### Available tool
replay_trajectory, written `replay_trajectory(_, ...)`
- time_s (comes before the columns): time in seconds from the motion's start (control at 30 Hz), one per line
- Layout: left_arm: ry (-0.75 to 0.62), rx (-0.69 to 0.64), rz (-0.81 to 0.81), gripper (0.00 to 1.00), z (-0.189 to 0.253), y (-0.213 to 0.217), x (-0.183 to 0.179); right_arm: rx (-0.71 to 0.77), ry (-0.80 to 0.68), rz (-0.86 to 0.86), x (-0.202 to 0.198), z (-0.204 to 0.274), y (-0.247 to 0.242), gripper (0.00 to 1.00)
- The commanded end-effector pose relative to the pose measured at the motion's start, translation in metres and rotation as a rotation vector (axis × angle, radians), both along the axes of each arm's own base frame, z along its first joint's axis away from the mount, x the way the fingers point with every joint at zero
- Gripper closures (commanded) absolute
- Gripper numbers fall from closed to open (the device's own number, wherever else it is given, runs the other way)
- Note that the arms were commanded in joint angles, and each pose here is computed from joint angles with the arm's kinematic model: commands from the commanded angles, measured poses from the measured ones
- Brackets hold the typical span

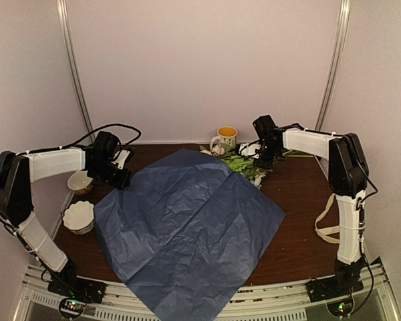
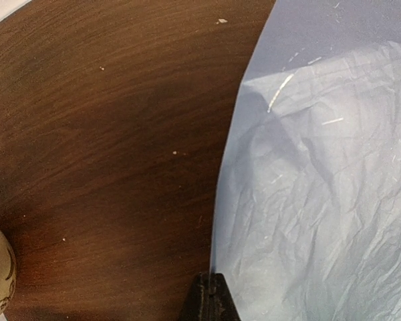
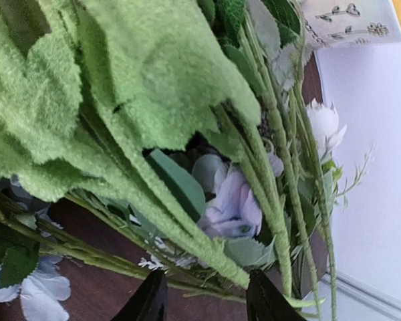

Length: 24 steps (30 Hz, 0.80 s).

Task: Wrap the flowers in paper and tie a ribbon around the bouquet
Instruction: Pick up the fake flower from the corner of the board.

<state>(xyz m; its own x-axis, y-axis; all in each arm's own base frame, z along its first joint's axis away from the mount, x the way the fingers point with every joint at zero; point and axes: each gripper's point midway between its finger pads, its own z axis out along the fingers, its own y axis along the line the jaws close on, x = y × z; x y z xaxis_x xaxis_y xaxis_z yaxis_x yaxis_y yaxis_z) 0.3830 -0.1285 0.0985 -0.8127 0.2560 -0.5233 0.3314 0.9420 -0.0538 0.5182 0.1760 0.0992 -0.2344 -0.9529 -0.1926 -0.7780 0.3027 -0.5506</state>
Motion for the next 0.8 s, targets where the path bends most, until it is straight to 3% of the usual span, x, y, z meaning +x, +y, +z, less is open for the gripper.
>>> replay_trajectory(0.0,-0.021,-0.013,-0.014,1.00,0.008,-0.003,0.007,-0.029,-0.128,0.024,0.031,0.025,0.003,0.63)
replay_trajectory(0.1,-0.017,-0.013,-0.015,1.00,0.007,-0.003,0.006,-0.059,-0.138,0.054,0.032,0.019,0.005,0.65)
replay_trajectory(0.27,-0.016,-0.010,-0.013,1.00,0.009,-0.002,0.006,-0.131,-0.118,0.084,0.030,0.004,0.004,0.78)
replay_trajectory(0.6,-0.011,-0.009,-0.010,1.00,0.006,-0.001,0.004,-0.214,-0.116,0.136,0.027,-0.009,0.010,0.71)
replay_trajectory(0.77,-0.014,-0.007,-0.009,1.00,0.007,0.000,0.003,-0.193,-0.144,0.099,0.035,0.001,0.012,0.89)
